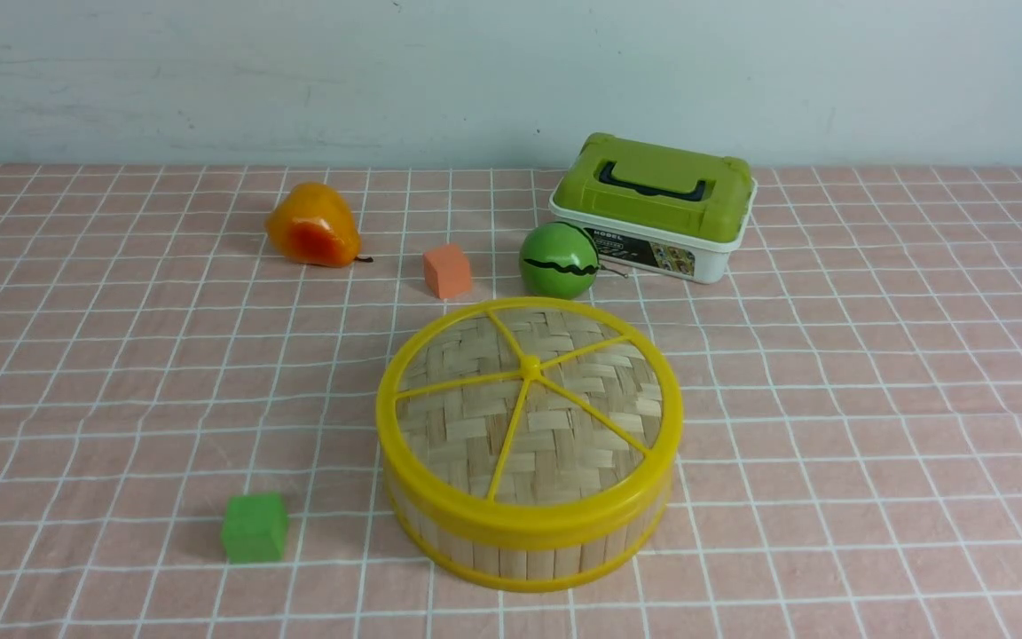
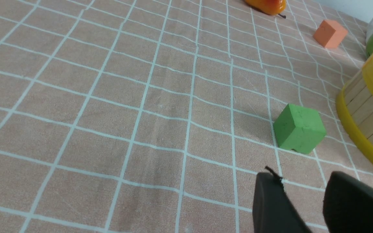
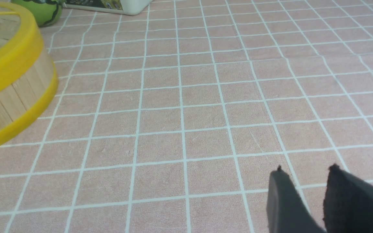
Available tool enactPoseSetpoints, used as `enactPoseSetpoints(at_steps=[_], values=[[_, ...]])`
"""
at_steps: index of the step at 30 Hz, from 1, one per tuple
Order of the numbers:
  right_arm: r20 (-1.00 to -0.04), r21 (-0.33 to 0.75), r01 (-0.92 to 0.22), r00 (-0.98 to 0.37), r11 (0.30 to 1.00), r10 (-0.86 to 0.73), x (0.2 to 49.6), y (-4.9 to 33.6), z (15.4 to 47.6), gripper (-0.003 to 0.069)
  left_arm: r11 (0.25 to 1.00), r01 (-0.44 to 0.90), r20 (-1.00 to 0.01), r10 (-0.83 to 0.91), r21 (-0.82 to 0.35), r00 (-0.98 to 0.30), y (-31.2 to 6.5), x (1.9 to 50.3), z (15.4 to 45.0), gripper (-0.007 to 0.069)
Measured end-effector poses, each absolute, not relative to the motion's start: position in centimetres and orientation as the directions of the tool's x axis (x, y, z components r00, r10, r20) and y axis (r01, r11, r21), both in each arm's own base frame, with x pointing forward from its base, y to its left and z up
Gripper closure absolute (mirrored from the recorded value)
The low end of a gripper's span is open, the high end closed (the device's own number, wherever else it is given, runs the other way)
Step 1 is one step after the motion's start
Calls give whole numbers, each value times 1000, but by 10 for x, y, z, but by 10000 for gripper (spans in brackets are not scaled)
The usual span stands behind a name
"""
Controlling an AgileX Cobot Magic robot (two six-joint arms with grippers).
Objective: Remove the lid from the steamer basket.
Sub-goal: Use the right arm to lift the lid of the steamer
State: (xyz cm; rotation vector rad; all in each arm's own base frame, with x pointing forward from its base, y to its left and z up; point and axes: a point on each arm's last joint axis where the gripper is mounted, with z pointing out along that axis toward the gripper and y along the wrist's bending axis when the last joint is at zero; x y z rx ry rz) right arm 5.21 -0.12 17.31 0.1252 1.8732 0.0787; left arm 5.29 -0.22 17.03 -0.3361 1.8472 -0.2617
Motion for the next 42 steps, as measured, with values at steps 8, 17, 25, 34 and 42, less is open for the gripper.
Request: enactPoseSetpoints(at_steps=[8, 17, 25, 34, 42], values=[[-946, 118, 47, -298, 992, 126, 52, -1, 173, 484, 933, -97, -891, -359, -345, -278, -2, 53, 170, 386], [-946, 118, 47, -298, 992, 127, 52, -1, 173, 470, 934, -97, -891, -358, -345, -278, -2, 53, 170, 386], [-859, 419, 65, -296, 906, 418, 52, 6, 174, 463, 933, -97, -891, -359, -345, -278, -2, 53, 170, 386], [-279, 928, 161, -299, 336, 913, 51, 21, 176, 452, 933, -97, -891, -359, -345, -278, -2, 53, 170, 386], [-445, 862, 133, -267, 490, 855, 53, 15, 176, 438, 933, -97, -891, -359, -345, -278, -2, 53, 170, 386]])
